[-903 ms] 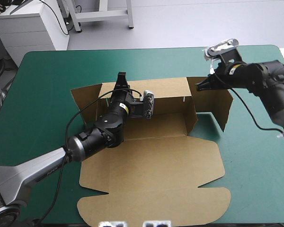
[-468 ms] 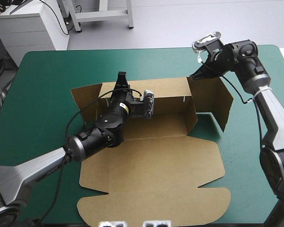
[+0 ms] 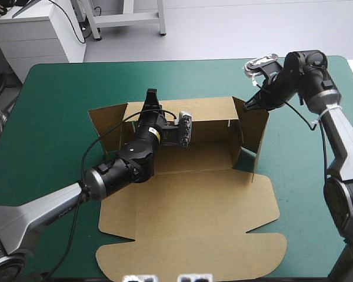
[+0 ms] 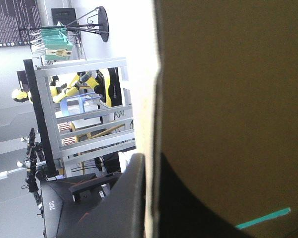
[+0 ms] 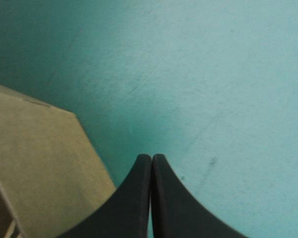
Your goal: Fold the box
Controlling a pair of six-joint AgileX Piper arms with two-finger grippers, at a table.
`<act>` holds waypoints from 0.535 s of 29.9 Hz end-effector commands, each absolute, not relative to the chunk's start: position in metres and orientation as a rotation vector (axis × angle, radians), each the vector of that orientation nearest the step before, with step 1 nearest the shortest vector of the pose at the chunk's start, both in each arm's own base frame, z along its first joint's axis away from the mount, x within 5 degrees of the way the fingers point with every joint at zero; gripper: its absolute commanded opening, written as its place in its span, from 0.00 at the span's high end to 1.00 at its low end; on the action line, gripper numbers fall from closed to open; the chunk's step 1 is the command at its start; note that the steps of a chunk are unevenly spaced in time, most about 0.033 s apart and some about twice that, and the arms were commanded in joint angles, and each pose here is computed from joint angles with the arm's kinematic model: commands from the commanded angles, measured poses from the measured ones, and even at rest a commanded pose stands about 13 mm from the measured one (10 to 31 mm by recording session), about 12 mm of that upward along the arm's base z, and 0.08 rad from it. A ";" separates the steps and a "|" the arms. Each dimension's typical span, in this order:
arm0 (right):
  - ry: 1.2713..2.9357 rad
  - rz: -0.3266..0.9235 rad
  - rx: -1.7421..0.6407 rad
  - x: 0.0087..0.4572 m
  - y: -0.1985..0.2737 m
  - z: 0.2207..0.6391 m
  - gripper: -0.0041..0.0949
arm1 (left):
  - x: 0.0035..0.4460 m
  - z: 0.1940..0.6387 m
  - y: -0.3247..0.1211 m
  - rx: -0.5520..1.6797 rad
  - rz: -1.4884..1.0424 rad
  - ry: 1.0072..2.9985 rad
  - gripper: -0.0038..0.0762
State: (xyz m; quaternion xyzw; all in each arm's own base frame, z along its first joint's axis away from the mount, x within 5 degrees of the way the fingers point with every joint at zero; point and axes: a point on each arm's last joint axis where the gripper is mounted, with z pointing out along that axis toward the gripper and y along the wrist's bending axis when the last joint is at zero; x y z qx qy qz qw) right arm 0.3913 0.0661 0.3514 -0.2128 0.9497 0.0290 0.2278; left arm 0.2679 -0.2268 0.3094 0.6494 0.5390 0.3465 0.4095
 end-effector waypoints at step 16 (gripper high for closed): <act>2.399 0.250 -0.620 0.319 0.069 0.369 0.97 | 0.266 0.331 -0.224 1.573 0.883 1.326 0.96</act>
